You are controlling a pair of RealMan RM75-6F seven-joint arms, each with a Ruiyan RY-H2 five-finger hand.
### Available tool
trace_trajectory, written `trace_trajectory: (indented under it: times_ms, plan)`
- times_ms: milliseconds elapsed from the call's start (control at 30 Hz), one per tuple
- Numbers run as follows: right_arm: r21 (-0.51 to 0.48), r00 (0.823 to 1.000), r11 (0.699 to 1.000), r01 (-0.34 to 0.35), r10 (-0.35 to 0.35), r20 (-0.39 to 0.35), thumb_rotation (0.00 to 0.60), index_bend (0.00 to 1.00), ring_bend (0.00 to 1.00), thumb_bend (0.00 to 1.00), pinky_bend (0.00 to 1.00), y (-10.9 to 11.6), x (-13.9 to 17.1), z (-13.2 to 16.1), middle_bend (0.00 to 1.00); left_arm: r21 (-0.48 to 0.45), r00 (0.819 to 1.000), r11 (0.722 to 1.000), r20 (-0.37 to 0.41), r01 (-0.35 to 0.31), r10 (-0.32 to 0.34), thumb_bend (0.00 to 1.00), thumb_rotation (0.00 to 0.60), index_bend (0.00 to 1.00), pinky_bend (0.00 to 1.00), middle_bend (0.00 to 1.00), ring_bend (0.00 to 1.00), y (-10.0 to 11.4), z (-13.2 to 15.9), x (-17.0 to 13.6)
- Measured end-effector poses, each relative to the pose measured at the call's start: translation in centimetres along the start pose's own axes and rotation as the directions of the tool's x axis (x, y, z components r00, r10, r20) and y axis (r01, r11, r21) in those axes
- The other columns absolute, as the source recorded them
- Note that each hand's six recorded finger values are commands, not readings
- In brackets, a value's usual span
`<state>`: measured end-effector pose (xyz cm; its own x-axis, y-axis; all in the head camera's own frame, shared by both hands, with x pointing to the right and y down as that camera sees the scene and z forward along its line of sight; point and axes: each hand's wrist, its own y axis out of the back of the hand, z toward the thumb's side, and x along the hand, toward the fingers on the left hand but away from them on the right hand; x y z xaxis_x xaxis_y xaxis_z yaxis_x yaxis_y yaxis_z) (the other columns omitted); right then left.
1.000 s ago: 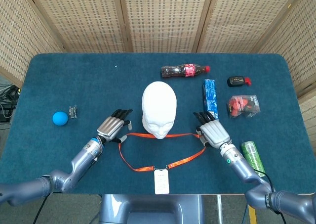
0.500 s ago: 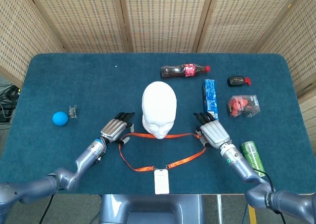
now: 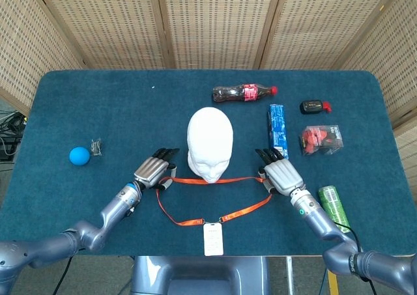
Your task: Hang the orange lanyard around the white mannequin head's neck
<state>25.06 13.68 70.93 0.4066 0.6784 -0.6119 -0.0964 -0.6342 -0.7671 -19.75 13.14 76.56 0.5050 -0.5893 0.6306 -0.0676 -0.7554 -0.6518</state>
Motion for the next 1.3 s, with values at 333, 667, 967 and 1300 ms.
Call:
trace_trajectory:
  times_ms: [333,667,967,1300]
  plan:
    - [-0.003,1.000,1.000,0.005,-0.005,-0.026,0.600,0.69,0.00,0.77,0.00,0.3,0.5,0.7,0.00,0.035,0.997,0.997,0.041,-0.064,0.063,0.47,0.600,0.73,0.00,0.00,0.00,0.8,0.3,-0.9]
    - [0.030,0.991,0.999,0.029,-0.025,-0.133,0.600,0.70,0.00,0.77,0.00,1.5,2.8,2.9,0.00,0.117,0.968,0.976,0.192,-0.183,0.159,0.47,0.600,0.73,0.00,0.00,0.00,2.1,0.9,-4.6]
    - [0.015,0.968,0.994,0.106,-0.100,-0.230,0.600,0.70,0.00,0.77,0.00,3.7,4.9,4.7,0.00,0.104,0.920,0.949,0.296,-0.299,0.257,0.47,0.600,0.74,0.00,0.00,0.00,3.9,1.4,-7.7]
    - [-0.096,0.937,0.972,0.212,-0.231,-0.263,0.600,0.70,0.00,0.77,0.00,7.9,6.3,6.3,0.00,-0.037,0.842,0.898,0.332,-0.439,0.425,0.47,0.600,0.76,0.00,0.00,0.00,7.6,2.0,-9.5]
